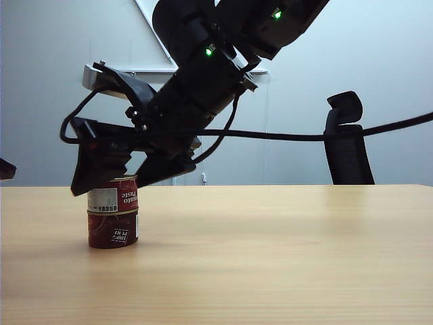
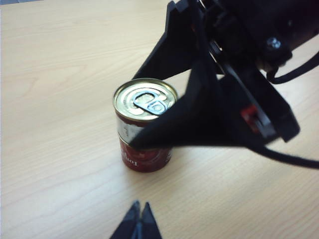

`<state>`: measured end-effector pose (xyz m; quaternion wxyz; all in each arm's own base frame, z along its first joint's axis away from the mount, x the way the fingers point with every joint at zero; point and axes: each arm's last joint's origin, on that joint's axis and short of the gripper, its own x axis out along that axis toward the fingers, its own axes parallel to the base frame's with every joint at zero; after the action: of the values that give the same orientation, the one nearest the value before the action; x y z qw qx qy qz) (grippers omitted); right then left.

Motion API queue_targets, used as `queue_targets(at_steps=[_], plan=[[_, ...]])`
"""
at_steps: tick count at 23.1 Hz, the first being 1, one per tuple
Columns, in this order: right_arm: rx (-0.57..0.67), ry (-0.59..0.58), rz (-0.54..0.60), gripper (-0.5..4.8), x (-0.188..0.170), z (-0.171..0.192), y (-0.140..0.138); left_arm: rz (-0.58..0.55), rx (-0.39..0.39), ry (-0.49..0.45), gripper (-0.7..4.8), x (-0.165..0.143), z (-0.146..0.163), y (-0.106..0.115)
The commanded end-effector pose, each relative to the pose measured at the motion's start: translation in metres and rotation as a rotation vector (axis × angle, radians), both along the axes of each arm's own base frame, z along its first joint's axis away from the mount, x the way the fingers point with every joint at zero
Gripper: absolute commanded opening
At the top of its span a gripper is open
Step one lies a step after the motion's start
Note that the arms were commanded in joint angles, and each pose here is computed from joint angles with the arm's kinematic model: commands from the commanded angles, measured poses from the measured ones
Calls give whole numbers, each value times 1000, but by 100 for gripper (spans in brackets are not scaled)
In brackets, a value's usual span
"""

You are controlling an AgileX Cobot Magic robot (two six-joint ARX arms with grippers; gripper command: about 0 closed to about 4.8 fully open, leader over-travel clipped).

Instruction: Stack a can of tomatoes on the right onto the can of tomatoes on the left.

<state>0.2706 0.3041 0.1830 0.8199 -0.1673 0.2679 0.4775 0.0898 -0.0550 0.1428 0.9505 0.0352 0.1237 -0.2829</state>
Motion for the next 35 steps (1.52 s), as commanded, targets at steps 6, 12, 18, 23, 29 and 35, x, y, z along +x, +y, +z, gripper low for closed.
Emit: queue_targets(at_steps=[6,12,18,23,29,35], plan=[[230,-164,-69,479,-9,93,-11,142,-13,-19,-4,7,3,14],[430,-251,-138,458,-40,173,-51,390,-32,-85,-4,11,8,39],[523,-328,-178,-1,-74,224,-97,535,-39,-135,-4,10,12,54],[524,-389,-303,-3,-96,245,-126,569,-50,-192,-4,8,17,57],[480,-428,-454,-3,-121,239,-159,568,-48,-184,-4,7,16,57],[337,-408,-588,-1,-130,200,-173,568,-48,-184,-4,7,16,57]])
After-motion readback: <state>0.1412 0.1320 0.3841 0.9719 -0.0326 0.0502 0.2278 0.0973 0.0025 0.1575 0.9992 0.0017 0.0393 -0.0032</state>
